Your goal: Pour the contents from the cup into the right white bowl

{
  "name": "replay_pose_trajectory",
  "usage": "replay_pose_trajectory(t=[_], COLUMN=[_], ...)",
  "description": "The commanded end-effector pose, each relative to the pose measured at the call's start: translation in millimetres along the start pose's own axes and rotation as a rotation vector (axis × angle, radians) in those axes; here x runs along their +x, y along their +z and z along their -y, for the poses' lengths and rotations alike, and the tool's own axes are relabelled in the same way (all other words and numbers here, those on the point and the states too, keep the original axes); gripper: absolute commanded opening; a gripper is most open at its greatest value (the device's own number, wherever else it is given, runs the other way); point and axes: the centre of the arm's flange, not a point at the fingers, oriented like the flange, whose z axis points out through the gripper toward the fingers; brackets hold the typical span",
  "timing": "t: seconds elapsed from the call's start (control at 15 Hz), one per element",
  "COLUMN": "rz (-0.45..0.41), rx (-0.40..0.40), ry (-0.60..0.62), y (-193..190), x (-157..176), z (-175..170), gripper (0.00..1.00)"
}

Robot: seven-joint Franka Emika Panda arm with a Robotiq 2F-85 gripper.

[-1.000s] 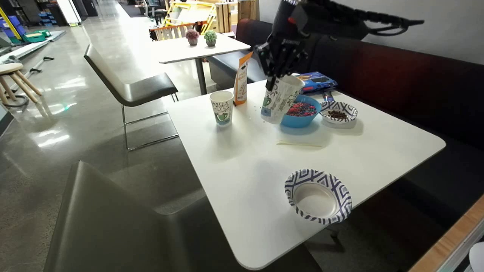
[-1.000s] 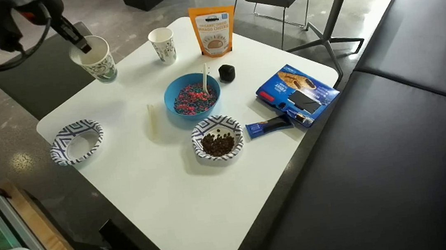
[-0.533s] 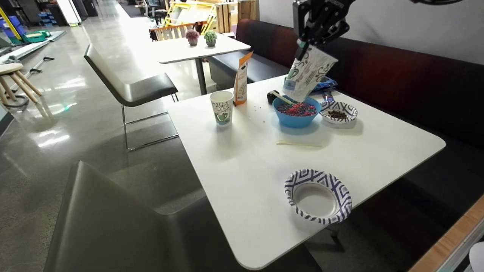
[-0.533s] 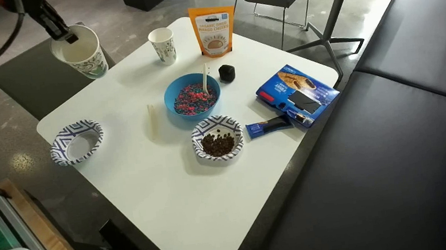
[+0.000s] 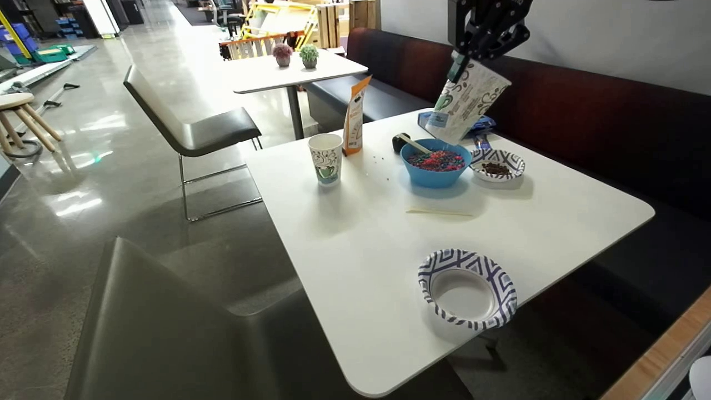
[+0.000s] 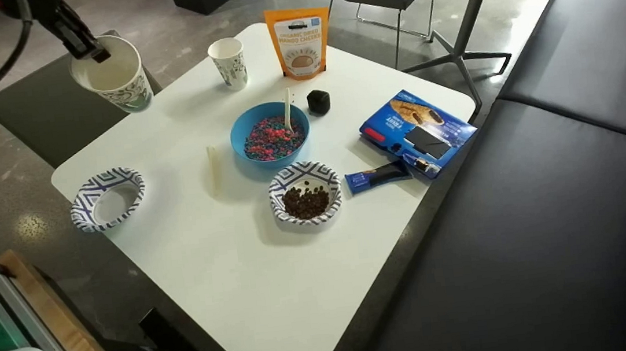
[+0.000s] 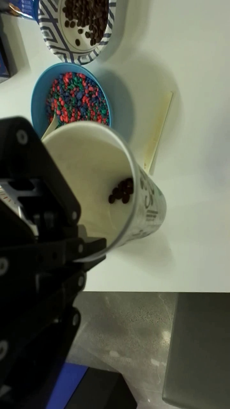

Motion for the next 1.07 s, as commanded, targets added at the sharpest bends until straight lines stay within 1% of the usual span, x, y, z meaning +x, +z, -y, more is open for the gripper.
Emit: replay_pose_trajectory(t=[0.0,0.2,0.27,0.4,0.53,0.73,0.87,1.0], rz=[-0.019,-0.058,-0.092,-0.110,-0.111,-0.112,-0.087,-0.042], rx=[0.011,0.035,0.035,0.057,0.103,0.167,0.217,0.283], ry=[0.011,0.067,0.090,0.150,0.207,0.275,0.313,0.346], y=[-4,-27,-35,-48,-57,-58,-51,-41], x=[8,33,40,51,60,64,66,64], z=[-3,-26,-39,-66,-98,-144,-177,-207], gripper=[0.01,0.01,0.01,0.01,0.01,0.01,0.01,0.01])
